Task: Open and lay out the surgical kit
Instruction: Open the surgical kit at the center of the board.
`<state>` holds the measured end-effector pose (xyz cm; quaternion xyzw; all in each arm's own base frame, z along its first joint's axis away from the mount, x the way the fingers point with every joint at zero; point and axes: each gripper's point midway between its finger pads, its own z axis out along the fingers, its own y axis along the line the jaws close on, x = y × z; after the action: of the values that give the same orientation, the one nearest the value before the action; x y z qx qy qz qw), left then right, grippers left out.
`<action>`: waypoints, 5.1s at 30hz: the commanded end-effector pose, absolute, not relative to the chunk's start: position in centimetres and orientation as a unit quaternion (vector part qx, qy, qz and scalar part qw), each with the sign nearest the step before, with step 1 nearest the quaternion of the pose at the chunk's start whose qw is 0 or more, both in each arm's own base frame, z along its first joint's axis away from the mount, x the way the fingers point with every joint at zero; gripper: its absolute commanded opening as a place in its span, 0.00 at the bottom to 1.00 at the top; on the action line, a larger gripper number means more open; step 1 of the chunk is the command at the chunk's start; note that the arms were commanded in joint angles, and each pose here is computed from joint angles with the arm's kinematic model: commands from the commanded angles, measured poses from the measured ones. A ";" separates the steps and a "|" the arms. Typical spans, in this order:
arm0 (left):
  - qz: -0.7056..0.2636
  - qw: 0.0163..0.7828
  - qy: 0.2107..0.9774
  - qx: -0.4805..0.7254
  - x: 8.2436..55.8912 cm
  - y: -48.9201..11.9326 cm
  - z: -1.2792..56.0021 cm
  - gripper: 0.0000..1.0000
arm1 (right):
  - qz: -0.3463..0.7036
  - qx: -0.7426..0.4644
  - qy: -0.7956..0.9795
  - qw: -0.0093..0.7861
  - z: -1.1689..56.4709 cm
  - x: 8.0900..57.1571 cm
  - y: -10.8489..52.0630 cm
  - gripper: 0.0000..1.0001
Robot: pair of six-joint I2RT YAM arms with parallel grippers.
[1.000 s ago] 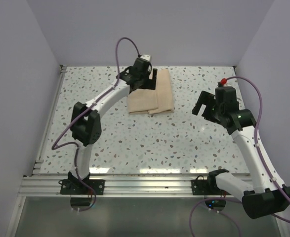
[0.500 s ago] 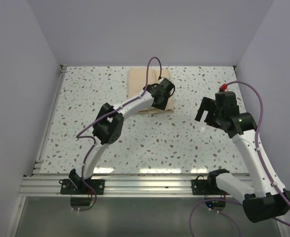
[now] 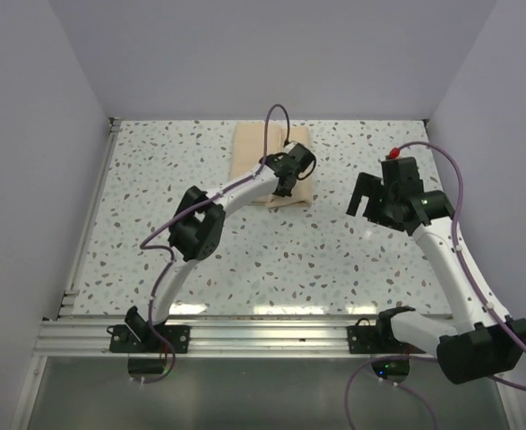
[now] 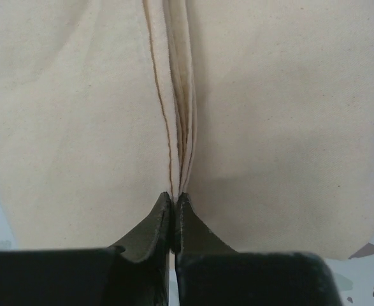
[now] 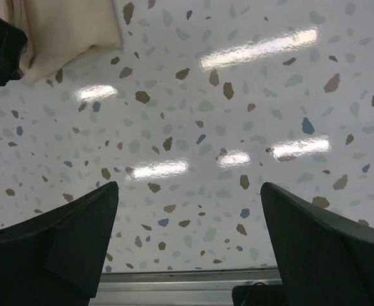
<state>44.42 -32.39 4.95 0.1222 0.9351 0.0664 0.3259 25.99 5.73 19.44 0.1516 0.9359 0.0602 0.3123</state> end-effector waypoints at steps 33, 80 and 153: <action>0.031 0.312 0.938 -0.151 43.2 -5.7 8.9 0.99 | -0.003 -0.096 0.977 0.193 6.9 41.7 31.2 0.78; 0.038 0.289 0.948 -0.132 44.0 -6.1 8.7 0.92 | -0.316 0.267 0.891 0.188 11.9 39.8 -4.1 0.00; 0.045 0.256 0.956 -0.133 37.9 -5.4 6.7 0.90 | -0.058 0.374 0.858 0.348 8.7 60.2 -5.5 0.00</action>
<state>37.44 -5.30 4.74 -0.1239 0.9646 0.0531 0.2265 61.13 -4.59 2.73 0.3737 0.8716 -0.0416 0.3146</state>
